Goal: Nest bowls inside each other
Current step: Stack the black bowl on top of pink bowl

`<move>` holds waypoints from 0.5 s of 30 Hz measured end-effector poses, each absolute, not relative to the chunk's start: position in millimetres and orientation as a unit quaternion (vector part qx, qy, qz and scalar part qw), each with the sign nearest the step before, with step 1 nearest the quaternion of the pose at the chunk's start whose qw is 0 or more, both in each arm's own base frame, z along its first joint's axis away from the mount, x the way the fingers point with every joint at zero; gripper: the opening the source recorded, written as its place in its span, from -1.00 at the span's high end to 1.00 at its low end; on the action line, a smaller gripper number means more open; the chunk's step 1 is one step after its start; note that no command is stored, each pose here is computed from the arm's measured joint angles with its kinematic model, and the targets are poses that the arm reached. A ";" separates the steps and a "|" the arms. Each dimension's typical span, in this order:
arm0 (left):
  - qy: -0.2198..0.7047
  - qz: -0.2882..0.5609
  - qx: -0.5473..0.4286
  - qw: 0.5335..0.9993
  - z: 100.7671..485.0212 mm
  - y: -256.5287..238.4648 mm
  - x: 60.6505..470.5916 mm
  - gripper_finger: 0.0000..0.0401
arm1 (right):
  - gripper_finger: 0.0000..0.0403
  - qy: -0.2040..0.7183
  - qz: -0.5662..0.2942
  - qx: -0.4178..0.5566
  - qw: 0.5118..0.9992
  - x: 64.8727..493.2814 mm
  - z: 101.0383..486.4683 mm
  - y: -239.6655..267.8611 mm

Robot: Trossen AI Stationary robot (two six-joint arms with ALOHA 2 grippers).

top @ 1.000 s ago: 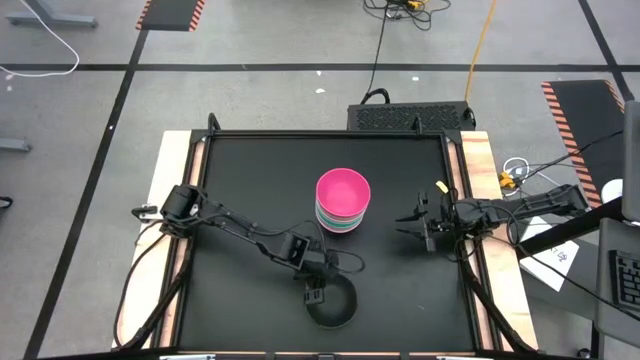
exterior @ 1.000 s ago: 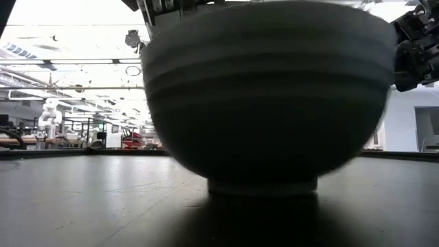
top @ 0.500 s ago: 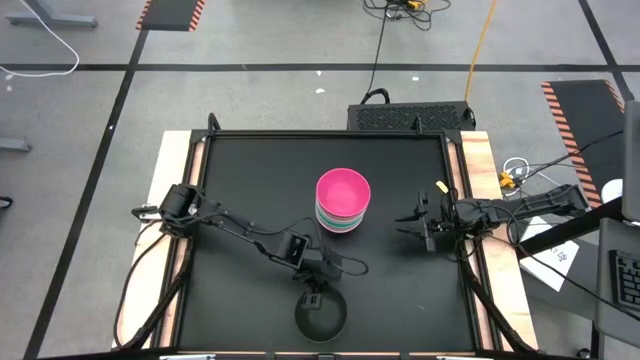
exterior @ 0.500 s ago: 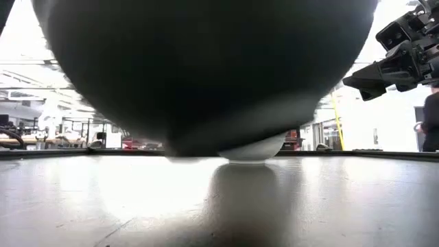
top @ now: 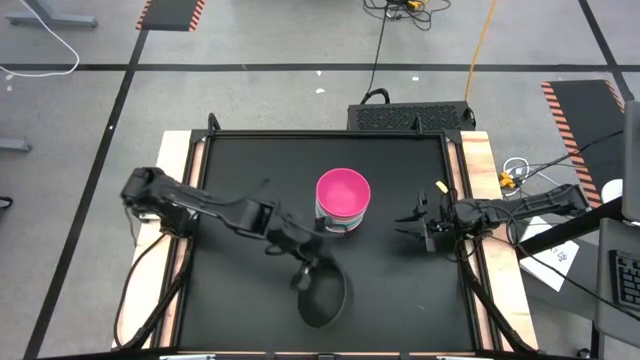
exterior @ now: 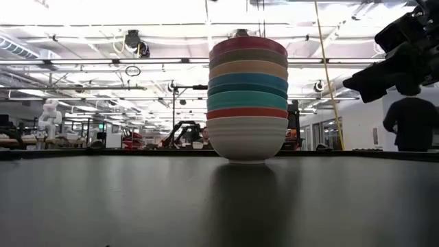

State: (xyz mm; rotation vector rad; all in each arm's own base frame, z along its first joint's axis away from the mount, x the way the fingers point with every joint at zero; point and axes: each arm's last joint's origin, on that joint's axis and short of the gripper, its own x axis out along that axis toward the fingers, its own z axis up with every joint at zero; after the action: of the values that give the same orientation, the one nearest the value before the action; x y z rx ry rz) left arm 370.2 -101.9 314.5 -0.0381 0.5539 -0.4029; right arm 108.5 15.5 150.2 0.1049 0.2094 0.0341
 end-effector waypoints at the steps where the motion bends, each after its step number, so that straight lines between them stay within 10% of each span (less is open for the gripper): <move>1: 0.259 -0.198 -0.014 0.945 321.5 -99.1 367.2 0.98 | 0.45 0.105 0.017 0.052 0.993 108.6 150.2 15.5; 15: 0.270 -0.138 0.028 0.952 344.2 -73.7 343.1 0.98 | 0.45 0.109 0.017 0.053 0.992 108.9 149.4 15.6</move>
State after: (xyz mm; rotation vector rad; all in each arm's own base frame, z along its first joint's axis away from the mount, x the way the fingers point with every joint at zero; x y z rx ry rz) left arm 343.1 -73.7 344.2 0.0567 0.5493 -0.2801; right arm 108.9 15.6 149.4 0.1060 0.2187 0.0335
